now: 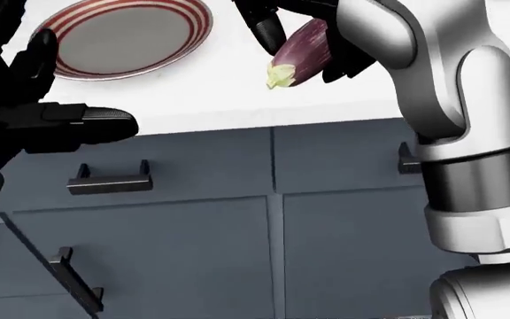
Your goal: Place the eggplant on the rack of the oven.
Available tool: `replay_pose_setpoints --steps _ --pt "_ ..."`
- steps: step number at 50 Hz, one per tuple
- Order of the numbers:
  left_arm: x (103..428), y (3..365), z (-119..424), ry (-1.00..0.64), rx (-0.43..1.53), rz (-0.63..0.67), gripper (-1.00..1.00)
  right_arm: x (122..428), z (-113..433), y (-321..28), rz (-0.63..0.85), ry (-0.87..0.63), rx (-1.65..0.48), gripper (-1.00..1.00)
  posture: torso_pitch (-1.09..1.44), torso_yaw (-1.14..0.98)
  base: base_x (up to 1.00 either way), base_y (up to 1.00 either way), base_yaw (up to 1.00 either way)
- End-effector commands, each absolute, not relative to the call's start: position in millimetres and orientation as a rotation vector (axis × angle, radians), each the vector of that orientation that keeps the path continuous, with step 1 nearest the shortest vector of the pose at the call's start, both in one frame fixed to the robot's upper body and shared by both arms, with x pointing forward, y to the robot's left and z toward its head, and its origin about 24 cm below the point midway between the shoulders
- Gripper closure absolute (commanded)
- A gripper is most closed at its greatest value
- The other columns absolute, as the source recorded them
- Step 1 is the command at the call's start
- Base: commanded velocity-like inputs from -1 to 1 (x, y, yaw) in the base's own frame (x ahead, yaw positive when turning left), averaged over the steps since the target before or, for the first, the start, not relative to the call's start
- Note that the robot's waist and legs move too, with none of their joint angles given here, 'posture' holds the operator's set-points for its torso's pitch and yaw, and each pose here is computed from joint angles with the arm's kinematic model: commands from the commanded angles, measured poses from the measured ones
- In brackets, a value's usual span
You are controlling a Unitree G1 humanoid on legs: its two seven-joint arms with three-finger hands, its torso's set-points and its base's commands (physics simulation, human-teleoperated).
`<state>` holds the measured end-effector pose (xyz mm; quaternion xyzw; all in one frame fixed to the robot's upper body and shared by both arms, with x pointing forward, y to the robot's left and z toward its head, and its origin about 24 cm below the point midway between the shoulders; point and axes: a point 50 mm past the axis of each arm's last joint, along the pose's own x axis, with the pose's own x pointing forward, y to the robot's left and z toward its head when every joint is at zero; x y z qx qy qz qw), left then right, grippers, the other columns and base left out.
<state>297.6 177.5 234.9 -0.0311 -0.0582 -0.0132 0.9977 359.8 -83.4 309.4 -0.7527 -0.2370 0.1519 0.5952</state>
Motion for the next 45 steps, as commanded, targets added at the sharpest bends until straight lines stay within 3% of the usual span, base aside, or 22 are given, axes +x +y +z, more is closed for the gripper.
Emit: replay_pose_setpoints --steps 1,8,45 --pt "292.7 181.7 252.4 -0.213 -0.057 -0.005 -1.0 349.2 333.8 -78.6 0.282 -0.655 -1.734 1.0 0.0 0.0 0.0 0.0 0.0" --pt "292.6 182.4 253.3 -0.214 -0.058 -0.003 -1.0 348.9 338.8 -78.1 0.271 -0.665 -1.733 1.0 0.0 0.0 0.0 0.0 0.16" --pt "291.7 181.7 254.3 -0.217 -0.057 -0.006 -1.0 349.9 339.8 -79.5 0.256 -0.668 -1.742 1.0 0.0 0.0 0.0 0.0 1.0"
